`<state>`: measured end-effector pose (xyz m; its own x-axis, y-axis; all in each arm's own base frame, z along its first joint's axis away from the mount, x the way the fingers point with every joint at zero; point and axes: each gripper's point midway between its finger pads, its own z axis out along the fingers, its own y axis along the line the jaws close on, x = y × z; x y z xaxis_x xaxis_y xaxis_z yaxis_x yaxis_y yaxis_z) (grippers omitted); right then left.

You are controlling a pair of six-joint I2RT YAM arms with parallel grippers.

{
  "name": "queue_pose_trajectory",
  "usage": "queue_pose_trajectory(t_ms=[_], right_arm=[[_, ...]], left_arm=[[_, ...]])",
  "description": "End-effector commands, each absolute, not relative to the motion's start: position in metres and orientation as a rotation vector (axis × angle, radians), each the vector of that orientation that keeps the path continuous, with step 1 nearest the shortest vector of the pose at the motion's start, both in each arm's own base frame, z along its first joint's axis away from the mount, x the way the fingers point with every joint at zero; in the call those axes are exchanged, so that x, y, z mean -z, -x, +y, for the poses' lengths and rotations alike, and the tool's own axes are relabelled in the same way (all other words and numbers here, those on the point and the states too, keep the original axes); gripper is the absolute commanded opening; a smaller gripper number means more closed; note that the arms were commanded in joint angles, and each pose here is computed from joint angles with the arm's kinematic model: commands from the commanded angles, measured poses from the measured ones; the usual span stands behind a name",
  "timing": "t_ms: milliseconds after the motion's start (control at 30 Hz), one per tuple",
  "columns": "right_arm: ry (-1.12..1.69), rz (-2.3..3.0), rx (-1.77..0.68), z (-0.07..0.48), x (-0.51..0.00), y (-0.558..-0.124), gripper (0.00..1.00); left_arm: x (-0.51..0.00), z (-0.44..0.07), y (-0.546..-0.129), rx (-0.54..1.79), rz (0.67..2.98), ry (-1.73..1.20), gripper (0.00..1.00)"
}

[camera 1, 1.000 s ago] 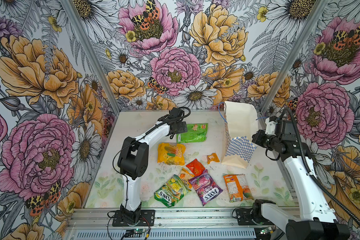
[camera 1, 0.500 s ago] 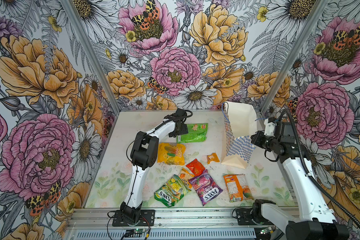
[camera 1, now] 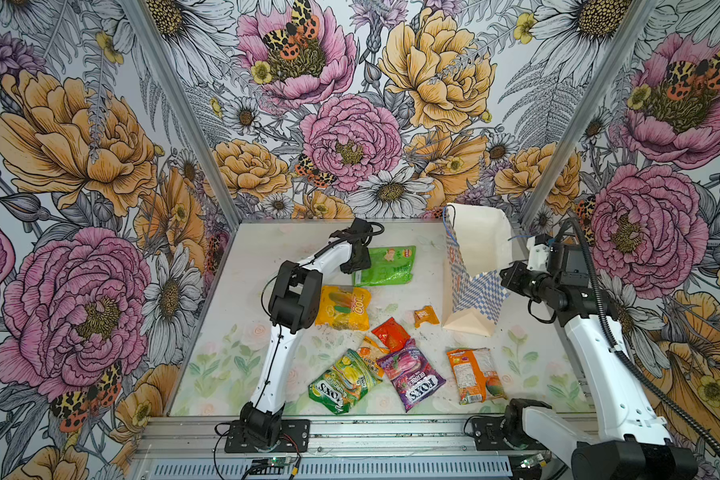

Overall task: Place the snacks into the paper bag
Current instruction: 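Grip bag rim with right gripper while left gripper lowers onto chips bag, then close the left gripper on the green chips bag edge and lift it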

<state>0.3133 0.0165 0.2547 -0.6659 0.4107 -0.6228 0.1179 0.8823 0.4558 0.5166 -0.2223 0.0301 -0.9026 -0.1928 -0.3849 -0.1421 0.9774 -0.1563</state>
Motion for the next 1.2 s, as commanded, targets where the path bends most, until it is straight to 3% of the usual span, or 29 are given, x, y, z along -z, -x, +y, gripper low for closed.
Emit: queue_pose_trajectory(t_ms=[0,100,367,867,1167], right_arm=[[-0.360,2.270,-0.517,0.022,-0.255,-0.313,0.00],[-0.361,2.269,-0.519,0.023,-0.255,-0.312,0.00],[-0.367,2.270,-0.512,0.022,-0.253,-0.311,0.00],[-0.342,2.223,-0.525,0.025,-0.278,-0.318,0.00],[-0.304,2.211,-0.538,0.034,-0.290,-0.327,0.00]], left_arm=[[-0.014,-0.225,-0.512,0.147,2.743,0.238,0.39],[-0.019,-0.222,-0.512,0.136,2.725,0.246,0.25],[-0.068,-0.220,-0.512,0.225,2.570,0.279,0.02],[-0.191,-0.227,-0.482,0.551,2.269,0.328,0.00],[-0.302,-0.216,-0.448,0.681,2.067,0.335,0.00]])
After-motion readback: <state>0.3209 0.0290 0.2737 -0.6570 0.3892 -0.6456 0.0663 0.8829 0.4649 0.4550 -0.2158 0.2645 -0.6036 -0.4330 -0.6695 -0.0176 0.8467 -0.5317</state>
